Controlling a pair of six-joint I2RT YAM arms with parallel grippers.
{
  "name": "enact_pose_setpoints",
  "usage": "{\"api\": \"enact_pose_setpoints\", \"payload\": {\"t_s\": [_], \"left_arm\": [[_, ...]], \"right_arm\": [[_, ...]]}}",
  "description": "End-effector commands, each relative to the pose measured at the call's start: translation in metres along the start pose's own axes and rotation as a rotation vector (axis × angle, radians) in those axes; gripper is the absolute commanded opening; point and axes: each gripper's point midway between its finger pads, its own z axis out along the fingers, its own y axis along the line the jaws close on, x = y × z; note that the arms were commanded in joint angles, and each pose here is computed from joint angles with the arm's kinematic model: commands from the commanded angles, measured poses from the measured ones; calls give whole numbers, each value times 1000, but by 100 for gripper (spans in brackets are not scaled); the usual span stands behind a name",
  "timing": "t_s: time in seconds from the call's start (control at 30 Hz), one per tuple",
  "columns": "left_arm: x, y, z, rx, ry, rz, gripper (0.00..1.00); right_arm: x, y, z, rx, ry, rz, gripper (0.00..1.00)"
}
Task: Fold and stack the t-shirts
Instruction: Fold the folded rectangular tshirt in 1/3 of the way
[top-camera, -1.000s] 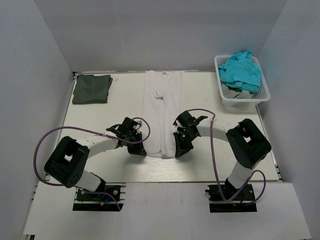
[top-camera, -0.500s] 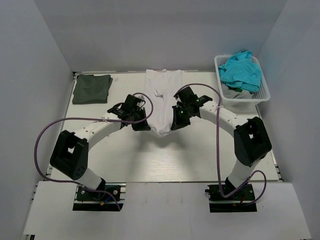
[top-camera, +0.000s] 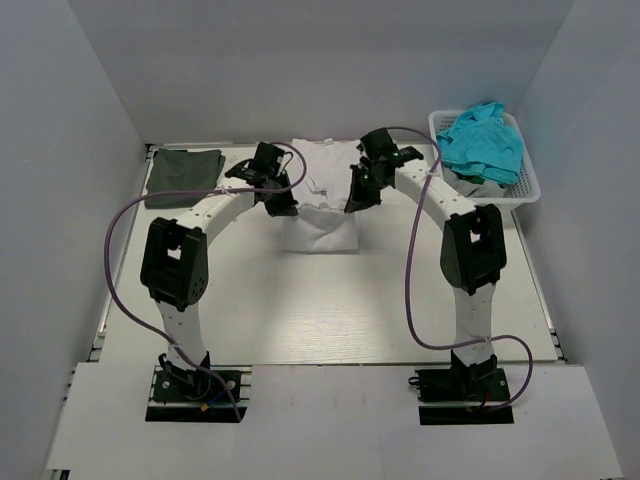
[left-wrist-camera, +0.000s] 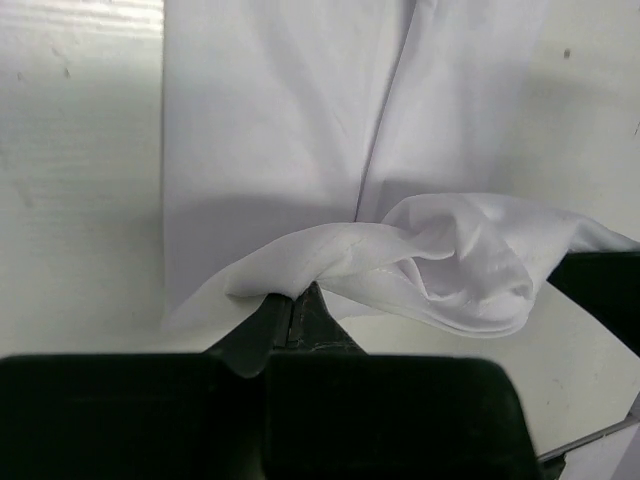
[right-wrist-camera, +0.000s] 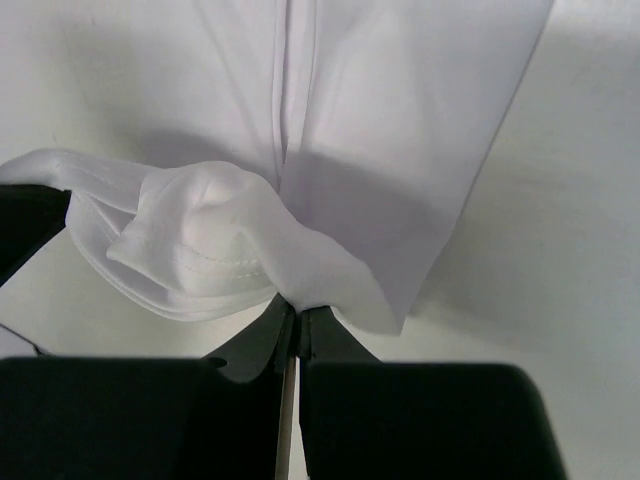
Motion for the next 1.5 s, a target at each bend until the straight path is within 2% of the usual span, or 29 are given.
{"api": "enact_pose_setpoints", "payload": {"t_s": [0.0, 0.17, 0.37, 0.57, 0.83, 0.87, 0.9, 0.93, 0.97, 1.0, 1.03, 1.07, 1.13, 1.17, 1.23, 1.33, 1.37, 1.4, 1.47], "left_arm": [[-24, -11, -8, 38, -43, 24, 0], [-45, -37, -3, 143, -90, 40, 0], [-66, -45, 23, 158, -88, 62, 0], [-71, -35, 43, 108, -64, 47, 0], [-79, -18, 55, 69, -85, 28, 0], [-83, -16, 57, 74, -85, 22, 1], [-84, -19, 60, 84, -82, 23, 21], [-90, -23, 59, 90, -91, 25, 26], [-91, -23, 61, 87, -88, 24, 33], [-93, -14, 71, 66, -81, 14, 50], [-111, -18, 67, 81, -119, -1, 50], [-115, -11, 68, 59, -117, -24, 53], [-149, -4, 61, 65, -173, -59, 87], [-160, -3, 52, 70, -194, -89, 99], [-181, 1, 24, 82, -251, -103, 99], [-169, 4, 12, 118, -258, -87, 99], [-171, -1, -11, 137, -293, -65, 99], [-148, 10, 0, 125, -245, -56, 99], [-111, 17, 8, 103, -169, -10, 99]], "right_arm": [[-20, 6, -2, -46, -12, -14, 0], [-35, 5, 8, -88, -38, 20, 0], [-51, -6, 10, -92, -68, 55, 0], [-54, -17, 37, -128, -50, 82, 0], [-75, -32, 53, -125, -90, 123, 0], [-77, -36, 57, -123, -94, 131, 3], [-81, -37, 57, -120, -105, 152, 11], [-86, -37, 59, -132, -121, 152, 18], [-96, -37, 57, -149, -149, 166, 34], [-110, -35, 55, -172, -174, 184, 41], [-118, -28, 49, -209, -191, 179, 55], [-135, -29, 44, -236, -237, 188, 90], [-159, -12, 28, -331, -287, 177, 90], [-165, -14, 20, -346, -301, 180, 90], [-165, -6, 6, -371, -308, 147, 90], [-136, -17, 4, -303, -263, 111, 90], [-130, -18, 3, -294, -254, 103, 90], [-129, -13, -18, -294, -284, 72, 90], [-96, -28, -4, -237, -210, 78, 90]]}}
